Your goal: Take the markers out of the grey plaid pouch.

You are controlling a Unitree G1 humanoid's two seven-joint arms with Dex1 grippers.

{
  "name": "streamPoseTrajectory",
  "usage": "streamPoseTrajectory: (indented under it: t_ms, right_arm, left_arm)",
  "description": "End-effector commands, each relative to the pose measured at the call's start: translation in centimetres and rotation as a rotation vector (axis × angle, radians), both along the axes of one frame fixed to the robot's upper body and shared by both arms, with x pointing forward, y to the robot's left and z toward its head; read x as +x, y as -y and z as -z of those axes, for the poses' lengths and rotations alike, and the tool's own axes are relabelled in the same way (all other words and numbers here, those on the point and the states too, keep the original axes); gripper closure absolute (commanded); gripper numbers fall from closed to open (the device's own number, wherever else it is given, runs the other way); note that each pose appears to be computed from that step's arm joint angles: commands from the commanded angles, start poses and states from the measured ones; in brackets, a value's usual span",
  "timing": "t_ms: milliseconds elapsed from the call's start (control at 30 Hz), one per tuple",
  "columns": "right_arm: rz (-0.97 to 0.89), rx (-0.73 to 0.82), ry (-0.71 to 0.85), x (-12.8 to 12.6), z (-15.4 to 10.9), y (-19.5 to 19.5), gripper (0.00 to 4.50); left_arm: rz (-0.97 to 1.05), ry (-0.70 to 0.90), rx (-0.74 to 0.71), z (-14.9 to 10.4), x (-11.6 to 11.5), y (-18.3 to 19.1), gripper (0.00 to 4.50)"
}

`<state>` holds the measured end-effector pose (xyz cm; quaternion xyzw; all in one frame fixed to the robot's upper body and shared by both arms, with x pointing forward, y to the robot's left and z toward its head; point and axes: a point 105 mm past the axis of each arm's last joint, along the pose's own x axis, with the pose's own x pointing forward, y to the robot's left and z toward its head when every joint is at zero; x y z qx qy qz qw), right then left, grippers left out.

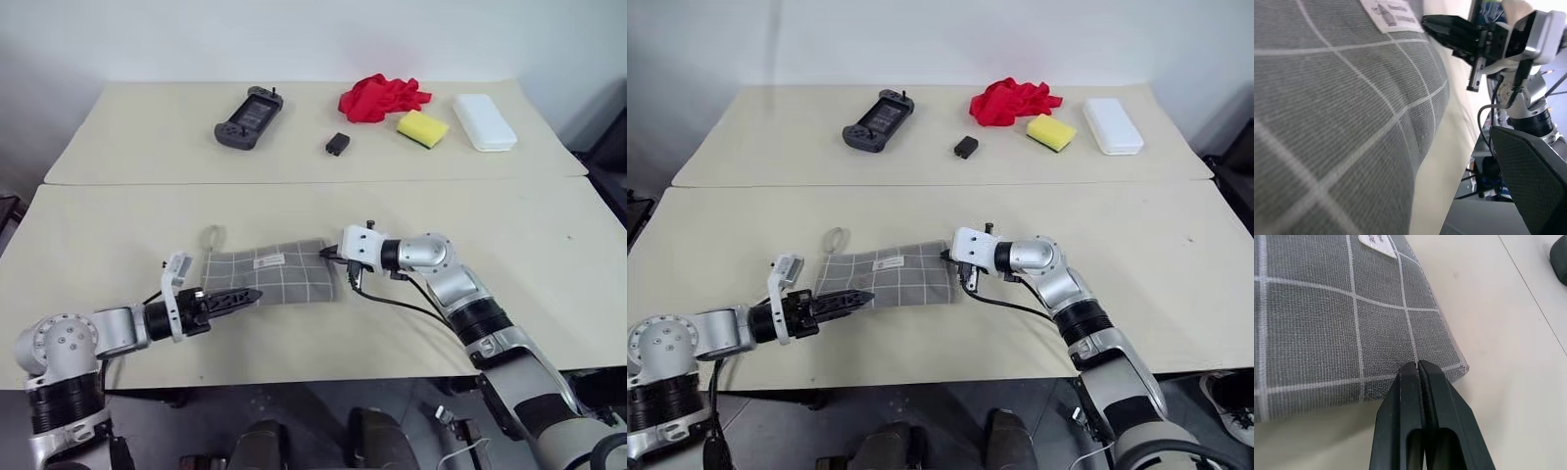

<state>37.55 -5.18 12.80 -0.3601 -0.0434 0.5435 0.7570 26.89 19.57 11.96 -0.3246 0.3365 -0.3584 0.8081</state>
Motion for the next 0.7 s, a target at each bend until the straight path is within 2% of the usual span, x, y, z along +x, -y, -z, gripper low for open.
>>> streamPoseTrajectory:
  t_ms: [33, 167, 300, 533, 700]
  right_arm:
    - [-0.008, 0.121, 0.036, 0.1, -3.0, 0.2, 4.42]
    - [-0.030, 0.157, 0.044, -0.4, -4.4, -0.3, 4.42]
    - [-0.067, 0.180, 0.044, -1.2, -4.7, -2.1, 4.42]
    - [-0.147, 0.182, -0.015, -3.2, -3.0, -5.3, 4.42]
    - [-0.139, 0.115, -0.041, -3.3, -0.9, -4.5, 4.42]
  left_arm:
    - [-0.079, -0.069, 0.114, 0.3, -0.5, -3.7, 0.00]
    - [-0.089, -0.095, 0.153, -0.2, -0.7, -5.6, 0.00]
    - [-0.142, -0.094, 0.139, -0.2, 0.8, -6.6, 0.00]
    - [-0.105, -0.084, 0.023, -0.7, 3.7, -3.9, 0.00]
    - [-0.066, -0.112, 0.014, -0.4, 4.8, -2.2, 0.00]
